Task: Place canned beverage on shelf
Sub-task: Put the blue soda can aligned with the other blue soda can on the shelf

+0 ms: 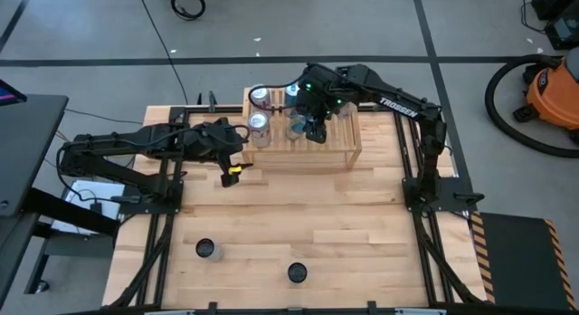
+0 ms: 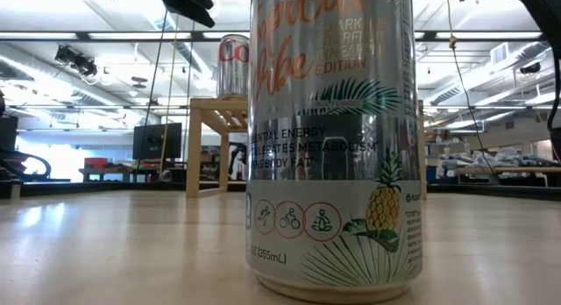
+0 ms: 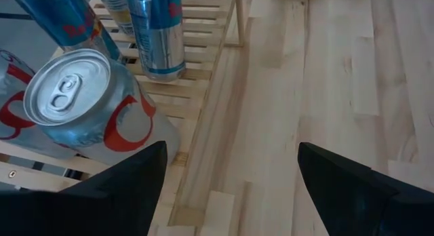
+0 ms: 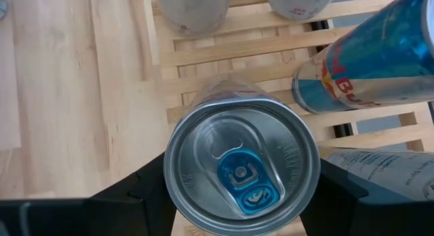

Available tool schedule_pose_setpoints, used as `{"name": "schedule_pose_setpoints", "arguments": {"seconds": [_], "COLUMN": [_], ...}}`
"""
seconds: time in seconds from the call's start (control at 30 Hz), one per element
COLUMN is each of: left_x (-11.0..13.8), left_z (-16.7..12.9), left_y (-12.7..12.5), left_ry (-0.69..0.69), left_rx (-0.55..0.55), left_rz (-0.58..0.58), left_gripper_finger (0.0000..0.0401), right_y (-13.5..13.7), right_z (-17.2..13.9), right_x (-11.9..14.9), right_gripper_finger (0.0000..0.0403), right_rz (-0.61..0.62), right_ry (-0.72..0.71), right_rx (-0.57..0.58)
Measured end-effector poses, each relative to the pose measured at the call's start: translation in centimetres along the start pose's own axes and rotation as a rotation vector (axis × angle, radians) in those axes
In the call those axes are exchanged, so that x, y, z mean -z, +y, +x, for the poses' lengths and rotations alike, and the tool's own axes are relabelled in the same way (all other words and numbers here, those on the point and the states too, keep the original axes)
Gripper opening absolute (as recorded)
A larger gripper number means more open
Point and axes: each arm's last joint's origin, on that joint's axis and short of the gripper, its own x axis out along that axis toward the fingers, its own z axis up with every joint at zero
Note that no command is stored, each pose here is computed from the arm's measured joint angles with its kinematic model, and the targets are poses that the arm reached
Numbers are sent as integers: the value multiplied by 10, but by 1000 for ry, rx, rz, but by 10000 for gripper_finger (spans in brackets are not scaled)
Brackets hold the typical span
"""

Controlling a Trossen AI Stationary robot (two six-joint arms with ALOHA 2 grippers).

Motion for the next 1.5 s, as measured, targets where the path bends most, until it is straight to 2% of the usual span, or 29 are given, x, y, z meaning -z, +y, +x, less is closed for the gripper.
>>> {"name": "schedule_pose_setpoints", "arguments": {"seconds": [0.37,0.9,1.23,1.5], "left_x": [0,0,0,0], "left_z": [0,0,0,0], "left_y": [0,0,0,0], "left_ry": [0,0,0,0], "left_rx": [0,0,0,-1], "left_rz": [0,0,0,41], "left_gripper_finger": [334,334,334,334], "right_y": [-3,-3,0,6], "right_z": [0,1,-14,-12], "right_x": [-1,-3,-6,-10], "right_gripper_finger": [270,272,272,272], "right_rz": [-19,-43,-40,-13], "right_ry": [-11,-31,-68,-101], "right_rx": [6,-3,-10,-83]}}
